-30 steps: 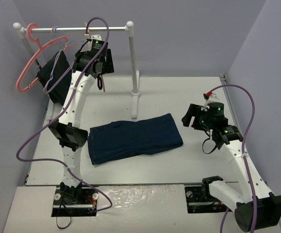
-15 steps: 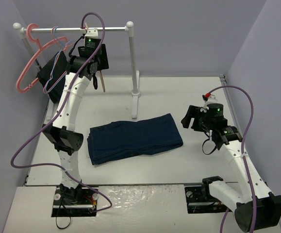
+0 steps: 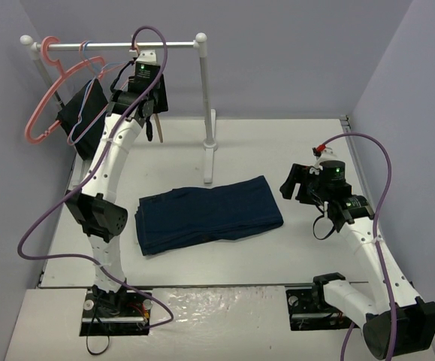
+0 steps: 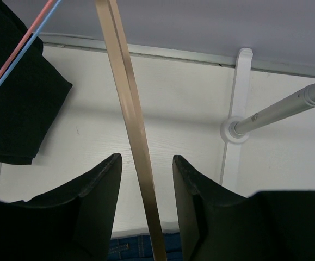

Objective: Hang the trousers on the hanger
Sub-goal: Pick up the hanger from the clothesline.

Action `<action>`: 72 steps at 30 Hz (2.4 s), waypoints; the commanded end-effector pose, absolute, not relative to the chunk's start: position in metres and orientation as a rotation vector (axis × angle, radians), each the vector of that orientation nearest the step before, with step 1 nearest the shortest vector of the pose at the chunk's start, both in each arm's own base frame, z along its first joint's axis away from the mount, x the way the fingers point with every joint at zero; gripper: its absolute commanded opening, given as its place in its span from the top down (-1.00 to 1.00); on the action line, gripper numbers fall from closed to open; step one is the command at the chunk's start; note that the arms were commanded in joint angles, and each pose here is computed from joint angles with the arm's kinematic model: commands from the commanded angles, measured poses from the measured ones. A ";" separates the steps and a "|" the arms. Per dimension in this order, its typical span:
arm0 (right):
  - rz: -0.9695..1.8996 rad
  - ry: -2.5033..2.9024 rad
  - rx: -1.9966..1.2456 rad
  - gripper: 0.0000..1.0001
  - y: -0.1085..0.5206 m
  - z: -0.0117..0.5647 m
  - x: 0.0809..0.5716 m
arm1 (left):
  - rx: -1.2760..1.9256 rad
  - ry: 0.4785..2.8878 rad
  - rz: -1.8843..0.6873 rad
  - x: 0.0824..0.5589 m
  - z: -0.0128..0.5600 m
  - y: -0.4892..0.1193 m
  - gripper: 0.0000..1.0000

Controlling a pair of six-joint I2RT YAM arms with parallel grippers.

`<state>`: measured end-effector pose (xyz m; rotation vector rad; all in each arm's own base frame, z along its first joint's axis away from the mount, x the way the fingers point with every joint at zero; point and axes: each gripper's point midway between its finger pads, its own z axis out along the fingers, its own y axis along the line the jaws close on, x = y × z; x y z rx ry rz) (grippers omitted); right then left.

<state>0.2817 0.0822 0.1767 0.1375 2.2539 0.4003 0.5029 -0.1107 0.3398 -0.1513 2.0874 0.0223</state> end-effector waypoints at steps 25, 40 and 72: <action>0.475 2.234 0.133 -0.46 0.093 0.178 0.282 | -0.123 1.904 -0.007 0.493 0.403 -0.109 0.41; 0.480 2.238 0.140 -0.45 0.094 0.175 0.282 | -0.083 1.890 0.008 0.496 0.407 -0.110 1.00; 0.483 2.245 0.128 -0.45 0.094 0.165 0.277 | 0.066 1.665 -0.246 0.455 0.471 -0.135 1.00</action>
